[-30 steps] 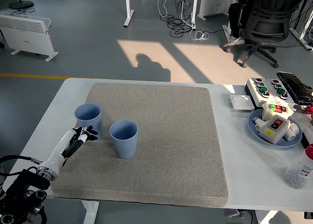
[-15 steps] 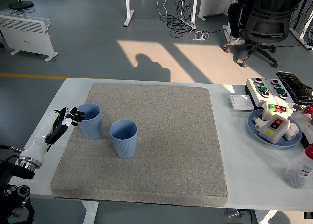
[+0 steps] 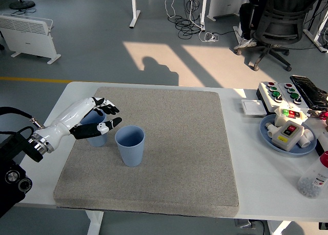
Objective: Push cup pick cup insert cup
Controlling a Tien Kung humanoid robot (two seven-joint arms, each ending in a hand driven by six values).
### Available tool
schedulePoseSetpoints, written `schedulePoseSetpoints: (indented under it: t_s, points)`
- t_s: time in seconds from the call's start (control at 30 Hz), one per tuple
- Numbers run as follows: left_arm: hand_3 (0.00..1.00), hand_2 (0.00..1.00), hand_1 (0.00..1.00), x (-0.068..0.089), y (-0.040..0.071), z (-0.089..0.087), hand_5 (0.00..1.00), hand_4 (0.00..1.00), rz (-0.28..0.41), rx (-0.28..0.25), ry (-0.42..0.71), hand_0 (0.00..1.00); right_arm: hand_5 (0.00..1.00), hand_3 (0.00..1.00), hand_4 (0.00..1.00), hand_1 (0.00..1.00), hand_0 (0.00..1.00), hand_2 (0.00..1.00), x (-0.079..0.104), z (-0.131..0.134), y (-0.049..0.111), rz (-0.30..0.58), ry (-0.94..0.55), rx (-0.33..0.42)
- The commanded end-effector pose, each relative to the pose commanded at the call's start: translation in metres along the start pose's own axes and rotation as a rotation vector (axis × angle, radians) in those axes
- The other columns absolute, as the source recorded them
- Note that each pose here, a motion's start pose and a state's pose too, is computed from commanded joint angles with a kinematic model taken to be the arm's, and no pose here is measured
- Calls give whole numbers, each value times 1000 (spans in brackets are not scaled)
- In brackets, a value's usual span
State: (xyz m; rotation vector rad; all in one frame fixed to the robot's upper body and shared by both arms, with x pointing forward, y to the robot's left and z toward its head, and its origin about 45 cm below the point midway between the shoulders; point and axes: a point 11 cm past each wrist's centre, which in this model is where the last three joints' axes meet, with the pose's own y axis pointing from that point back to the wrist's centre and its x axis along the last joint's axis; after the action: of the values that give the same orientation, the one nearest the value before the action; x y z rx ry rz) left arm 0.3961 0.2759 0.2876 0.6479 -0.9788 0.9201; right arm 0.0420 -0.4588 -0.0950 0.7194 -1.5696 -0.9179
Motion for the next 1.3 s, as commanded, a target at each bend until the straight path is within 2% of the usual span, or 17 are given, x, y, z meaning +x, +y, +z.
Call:
schedulePoseSetpoints:
  t_s: [0.03, 0.13, 0.2, 0.23, 0.33, 0.4, 0.43, 0.53, 0.6, 0.63, 0.8, 0.83, 1.0, 1.03, 1.2, 1.23, 1.3]
  points:
    - [933, 998, 984, -1, -5, 0, 358, 923, -35, 5, -53, 960, 415, 552, 104, 615, 690, 641, 0, 0, 0, 0, 0, 0]
    - [933, 998, 984, -3, -15, 2, 358, 923, -104, 14, -157, 960, 415, 552, 104, 615, 690, 641, 1, 0, 0, 1, 0, 0]
    - [933, 998, 984, -4, -22, 2, 358, 923, -136, 20, -178, 960, 415, 552, 104, 615, 690, 641, 1, 0, 0, 2, 2, 1]
    - [979, 998, 998, -5, -26, 3, 358, 944, -149, 18, -182, 989, 414, 552, 104, 615, 689, 642, 1, 0, 0, 2, 2, 1]
    - [979, 998, 998, -8, -33, 4, 358, 944, -192, 24, -204, 989, 414, 552, 104, 615, 689, 642, 2, 0, 0, 3, 2, 2]
    - [979, 998, 998, -12, -39, 5, 358, 944, -249, 29, -224, 989, 414, 552, 104, 615, 689, 642, 2, -1, 0, 5, 6, 3]
    - [966, 996, 959, -14, -39, 5, 294, 910, -265, 31, -229, 942, 410, 552, 103, 615, 689, 638, 3, -1, 0, 5, 6, 3]
    - [966, 996, 959, -18, -44, 6, 294, 910, -319, 33, -231, 942, 410, 552, 103, 615, 689, 638, 4, -2, 0, 7, 8, 5]
    - [966, 996, 959, -19, -45, 7, 294, 910, -334, 34, -225, 942, 410, 552, 103, 615, 689, 638, 4, -2, 0, 8, 9, 5]
    - [948, 966, 925, -19, -47, 7, 218, 857, -342, 36, -222, 905, 410, 552, 103, 614, 689, 638, 4, -2, 0, 9, 9, 6]
    - [948, 966, 925, -18, -51, 3, 218, 857, -358, 54, -222, 905, 410, 552, 103, 614, 689, 638, 5, -3, 0, 11, 9, 8]
    - [877, 943, 890, -17, -52, 2, 174, 806, -360, 57, -221, 877, 406, 551, 104, 612, 690, 637, 5, -3, 0, 11, 10, 9]
    - [877, 943, 890, -17, -56, -1, 174, 806, -376, 64, -206, 877, 406, 551, 104, 612, 690, 637, 6, -3, -1, 12, 14, 8]
    - [807, 920, 853, -18, -56, -2, 177, 797, -383, 67, -205, 847, 405, 552, 105, 613, 690, 638, 6, -2, -1, 12, 15, 7]
    - [807, 920, 853, -24, -59, -2, 177, 797, -409, 69, -199, 847, 405, 552, 105, 613, 690, 638, 6, 0, -1, 12, 20, 4]
    - [780, 908, 827, -25, -59, -1, 137, 762, -412, 68, -198, 808, 404, 551, 105, 612, 690, 637, 6, 0, -1, 13, 20, 3]
    - [780, 908, 827, -27, -59, 0, 137, 762, -414, 64, -198, 808, 404, 551, 105, 612, 690, 637, 7, 1, -1, 14, 22, 2]
